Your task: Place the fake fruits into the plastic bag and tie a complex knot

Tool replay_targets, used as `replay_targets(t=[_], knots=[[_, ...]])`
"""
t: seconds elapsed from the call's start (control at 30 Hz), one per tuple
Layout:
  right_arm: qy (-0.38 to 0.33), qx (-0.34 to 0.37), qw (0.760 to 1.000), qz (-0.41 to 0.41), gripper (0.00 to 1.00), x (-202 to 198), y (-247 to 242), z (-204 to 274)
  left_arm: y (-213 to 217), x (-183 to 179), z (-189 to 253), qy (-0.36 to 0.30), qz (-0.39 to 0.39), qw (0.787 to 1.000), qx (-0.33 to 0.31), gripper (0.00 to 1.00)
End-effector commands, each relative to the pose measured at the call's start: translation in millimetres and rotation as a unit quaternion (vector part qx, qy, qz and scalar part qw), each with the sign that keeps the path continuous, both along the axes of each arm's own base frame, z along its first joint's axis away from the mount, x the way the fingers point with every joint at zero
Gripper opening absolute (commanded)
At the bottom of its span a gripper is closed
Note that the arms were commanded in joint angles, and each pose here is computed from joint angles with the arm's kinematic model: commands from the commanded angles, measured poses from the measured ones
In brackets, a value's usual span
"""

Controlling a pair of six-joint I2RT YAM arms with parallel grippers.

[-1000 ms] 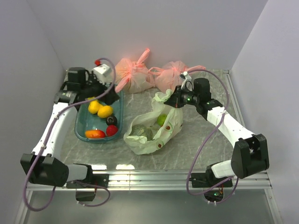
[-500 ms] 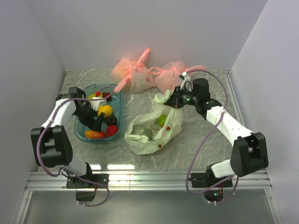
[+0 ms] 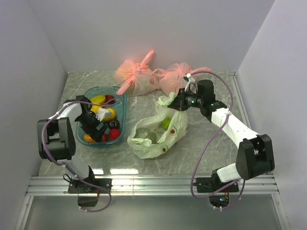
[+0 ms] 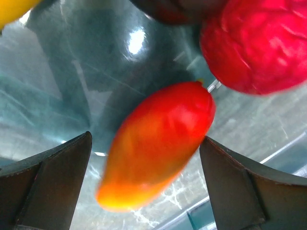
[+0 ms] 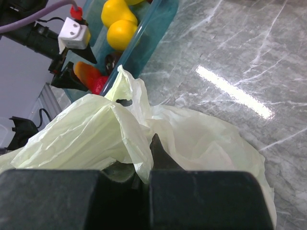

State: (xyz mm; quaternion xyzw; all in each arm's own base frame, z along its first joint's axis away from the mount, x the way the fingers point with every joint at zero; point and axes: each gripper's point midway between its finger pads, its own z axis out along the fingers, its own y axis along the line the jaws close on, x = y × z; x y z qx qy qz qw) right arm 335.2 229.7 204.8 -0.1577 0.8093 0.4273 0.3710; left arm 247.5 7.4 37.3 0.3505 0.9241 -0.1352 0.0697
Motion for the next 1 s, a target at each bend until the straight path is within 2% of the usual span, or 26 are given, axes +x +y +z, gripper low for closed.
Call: replay_targets(t=[0.0, 0.1, 0.2, 0.23, 0.3, 0.37, 0.4, 0.43, 0.5, 0.53, 0.57, 0.67, 0.73, 0.77, 0.83, 0.87, 0.9, 0.97], knots=[[-0.022, 0.010, 1.000, 0.003, 0.00, 9.6, 2.2, 16.6, 5.3, 12.4, -8.0, -0.012, 0.001, 1.000, 0.015, 0.98], [-0.019, 0.010, 1.000, 0.001, 0.00, 11.0, 0.6, 15.5, 3.5, 26.9, -6.5, -0.031, 0.011, 0.999, 0.010, 0.89], [-0.021, 0.011, 1.000, 0.000, 0.00, 11.6, -0.3, 17.1, 0.4, 38.2, 2.8, -0.033, 0.021, 0.999, -0.003, 0.70], [-0.021, 0.011, 1.000, -0.001, 0.00, 12.2, -0.8, 17.4, -1.9, 45.7, 9.9, -0.041, 0.021, 0.999, -0.010, 0.59], [-0.020, 0.011, 1.000, -0.002, 0.00, 11.8, -1.5, 17.2, -4.7, 46.5, 19.8, -0.038, 0.022, 0.999, -0.019, 0.50], [-0.021, 0.010, 1.000, -0.002, 0.00, 11.9, -1.7, 17.7, -13.4, 63.8, 45.1, -0.067, 0.026, 0.996, -0.047, 0.41], [-0.023, 0.011, 1.000, -0.002, 0.00, 11.8, -2.2, 18.4, -18.2, 62.9, 56.0, -0.064, 0.027, 0.996, -0.060, 0.39], [-0.024, 0.011, 1.000, -0.002, 0.00, 11.6, -2.3, 18.6, -27.1, 79.8, 81.4, -0.096, 0.030, 0.991, -0.089, 0.37], [-0.024, 0.012, 1.000, -0.003, 0.00, 11.4, -2.2, 18.7, -38.0, 90.9, 117.6, -0.132, 0.031, 0.983, -0.121, 0.36], [-0.022, 0.013, 1.000, -0.003, 0.00, 11.5, -2.1, 18.3, -45.1, 103.2, 148.4, -0.169, 0.027, 0.975, -0.141, 0.37], [-0.023, 0.014, 1.000, -0.003, 0.00, 11.5, -1.4, 18.8, -58.9, 105.6, 172.9, -0.187, 0.027, 0.965, -0.181, 0.37], [-0.023, 0.015, 1.000, -0.003, 0.00, 12.4, -1.1, 19.2, -97.6, 109.1, 230.5, -0.232, -0.008, 0.942, -0.243, 0.37], [-0.024, 0.016, 1.000, -0.005, 0.00, 13.9, -1.4, 21.1, -136.1, 100.3, 250.6, -0.238, -0.041, 0.932, -0.271, 0.36], [-0.023, 0.016, 1.000, -0.006, 0.00, 14.2, -1.4, 20.5, -150.9, 100.0, 266.1, -0.267, -0.061, 0.920, -0.282, 0.36], [-0.021, 0.016, 1.000, -0.009, 0.00, 14.8, -1.7, 20.8, -194.7, 78.1, 276.2, -0.265, -0.099, 0.908, -0.309, 0.35], [-0.021, 0.016, 1.000, -0.011, 0.00, 15.4, -2.5, 20.9, -210.7, 78.8, 285.4, -0.289, -0.117, 0.894, -0.322, 0.35], [-0.020, 0.019, 1.000, -0.012, 0.00, 15.3, -2.3, 21.3, -237.2, 63.9, 286.0, -0.282, -0.144, 0.887, -0.335, 0.36], [-0.018, 0.021, 1.000, -0.012, 0.00, 15.2, -2.7, 20.7, -263.8, 52.7, 281.6, -0.280, -0.162, 0.877, -0.354, 0.37]])
